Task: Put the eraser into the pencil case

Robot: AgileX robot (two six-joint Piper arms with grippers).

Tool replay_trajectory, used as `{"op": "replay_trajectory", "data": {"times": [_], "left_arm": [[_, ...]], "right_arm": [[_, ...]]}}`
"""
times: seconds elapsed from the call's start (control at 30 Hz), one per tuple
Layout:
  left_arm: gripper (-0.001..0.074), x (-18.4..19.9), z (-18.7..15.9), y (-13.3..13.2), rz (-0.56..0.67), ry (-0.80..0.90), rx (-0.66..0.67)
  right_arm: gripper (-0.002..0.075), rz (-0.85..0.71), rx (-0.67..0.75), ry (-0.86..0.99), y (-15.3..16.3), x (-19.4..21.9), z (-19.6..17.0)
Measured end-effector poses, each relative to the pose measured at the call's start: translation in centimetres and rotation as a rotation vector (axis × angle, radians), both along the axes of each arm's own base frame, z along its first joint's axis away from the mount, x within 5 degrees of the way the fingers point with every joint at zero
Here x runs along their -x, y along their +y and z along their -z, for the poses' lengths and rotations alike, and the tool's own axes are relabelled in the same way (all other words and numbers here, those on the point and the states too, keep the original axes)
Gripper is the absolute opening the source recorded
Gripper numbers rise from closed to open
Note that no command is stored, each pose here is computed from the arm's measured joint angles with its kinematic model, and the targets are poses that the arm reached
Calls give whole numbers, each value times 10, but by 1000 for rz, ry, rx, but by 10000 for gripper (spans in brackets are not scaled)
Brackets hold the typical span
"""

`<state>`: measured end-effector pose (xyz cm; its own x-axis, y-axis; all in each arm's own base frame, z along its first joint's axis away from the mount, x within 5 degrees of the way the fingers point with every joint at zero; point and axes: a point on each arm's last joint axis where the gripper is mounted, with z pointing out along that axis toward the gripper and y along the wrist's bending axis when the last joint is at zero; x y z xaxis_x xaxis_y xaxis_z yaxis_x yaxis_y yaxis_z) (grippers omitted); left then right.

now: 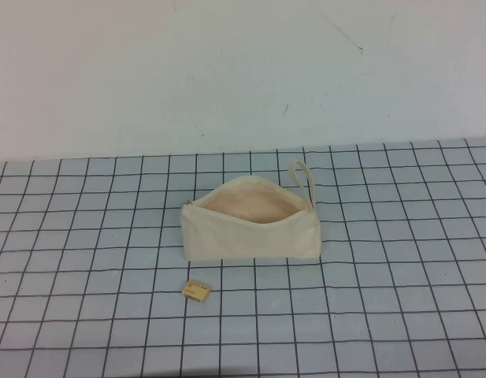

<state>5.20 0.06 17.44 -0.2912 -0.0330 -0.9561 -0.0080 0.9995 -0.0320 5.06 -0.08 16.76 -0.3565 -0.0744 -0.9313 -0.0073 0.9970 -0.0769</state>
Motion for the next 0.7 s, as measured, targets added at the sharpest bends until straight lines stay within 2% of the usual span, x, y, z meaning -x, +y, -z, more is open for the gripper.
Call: {"op": "replay_trajectory", "data": {"times": [0.7], "left_arm": [[-1, 0, 0, 0, 0, 0, 0]], "right_arm": [[-1, 0, 0, 0, 0, 0, 0]]}}
